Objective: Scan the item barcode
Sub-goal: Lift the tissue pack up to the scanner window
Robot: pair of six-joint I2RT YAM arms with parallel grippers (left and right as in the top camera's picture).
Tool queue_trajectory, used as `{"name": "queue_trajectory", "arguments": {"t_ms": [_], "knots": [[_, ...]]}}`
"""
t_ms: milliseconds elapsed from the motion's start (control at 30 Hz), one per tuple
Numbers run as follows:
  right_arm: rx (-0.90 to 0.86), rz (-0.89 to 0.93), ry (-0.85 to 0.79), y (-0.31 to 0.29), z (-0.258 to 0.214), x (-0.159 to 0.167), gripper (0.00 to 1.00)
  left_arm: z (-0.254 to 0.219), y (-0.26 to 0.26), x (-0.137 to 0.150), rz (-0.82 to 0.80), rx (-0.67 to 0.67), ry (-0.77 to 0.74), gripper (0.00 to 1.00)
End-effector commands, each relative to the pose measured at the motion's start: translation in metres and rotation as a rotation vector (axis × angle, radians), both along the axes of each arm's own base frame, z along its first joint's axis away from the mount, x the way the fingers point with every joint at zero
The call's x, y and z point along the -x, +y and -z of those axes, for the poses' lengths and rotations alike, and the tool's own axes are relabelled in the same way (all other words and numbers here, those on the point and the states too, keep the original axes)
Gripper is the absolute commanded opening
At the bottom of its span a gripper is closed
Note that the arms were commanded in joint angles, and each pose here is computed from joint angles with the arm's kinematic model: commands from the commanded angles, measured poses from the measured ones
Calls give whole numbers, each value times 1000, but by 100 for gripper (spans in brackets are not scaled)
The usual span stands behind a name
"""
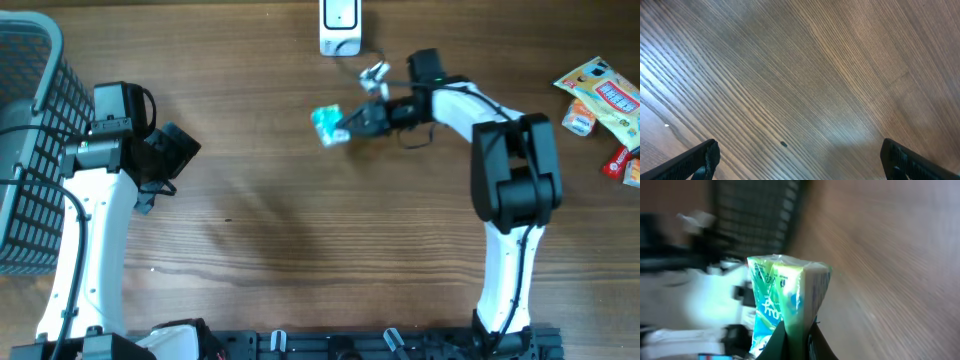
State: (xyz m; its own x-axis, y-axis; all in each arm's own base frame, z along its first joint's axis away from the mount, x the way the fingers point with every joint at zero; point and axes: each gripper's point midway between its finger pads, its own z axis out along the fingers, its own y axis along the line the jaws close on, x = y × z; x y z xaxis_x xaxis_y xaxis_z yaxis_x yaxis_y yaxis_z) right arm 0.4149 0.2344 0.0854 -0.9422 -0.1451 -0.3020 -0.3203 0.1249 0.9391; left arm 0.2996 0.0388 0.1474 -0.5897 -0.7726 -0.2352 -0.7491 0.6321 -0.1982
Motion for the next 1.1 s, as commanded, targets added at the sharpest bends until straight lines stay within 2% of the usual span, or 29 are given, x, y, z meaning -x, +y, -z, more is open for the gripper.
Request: {"name": "queue_trajectory", "arguments": {"t_ms": [0, 333, 733, 833, 1067], "knots": [[-198, 10, 153, -29, -32, -11, 4, -4, 0, -4, 19, 0, -11, 100], [-178, 71, 291, -59, -49, -48, 4, -3, 0, -4, 19, 0, -11, 100], [-151, 65, 248, -59, -86, -65, 4, -4, 0, -4, 19, 0, -11, 100], [-145, 70, 281, -59, -93, -66, 4, -4, 0, -4, 19, 0, -11, 100], [-153, 98, 182, -56, -135, -61, 4, -4, 0, -4, 19, 0, -11, 100]]}}
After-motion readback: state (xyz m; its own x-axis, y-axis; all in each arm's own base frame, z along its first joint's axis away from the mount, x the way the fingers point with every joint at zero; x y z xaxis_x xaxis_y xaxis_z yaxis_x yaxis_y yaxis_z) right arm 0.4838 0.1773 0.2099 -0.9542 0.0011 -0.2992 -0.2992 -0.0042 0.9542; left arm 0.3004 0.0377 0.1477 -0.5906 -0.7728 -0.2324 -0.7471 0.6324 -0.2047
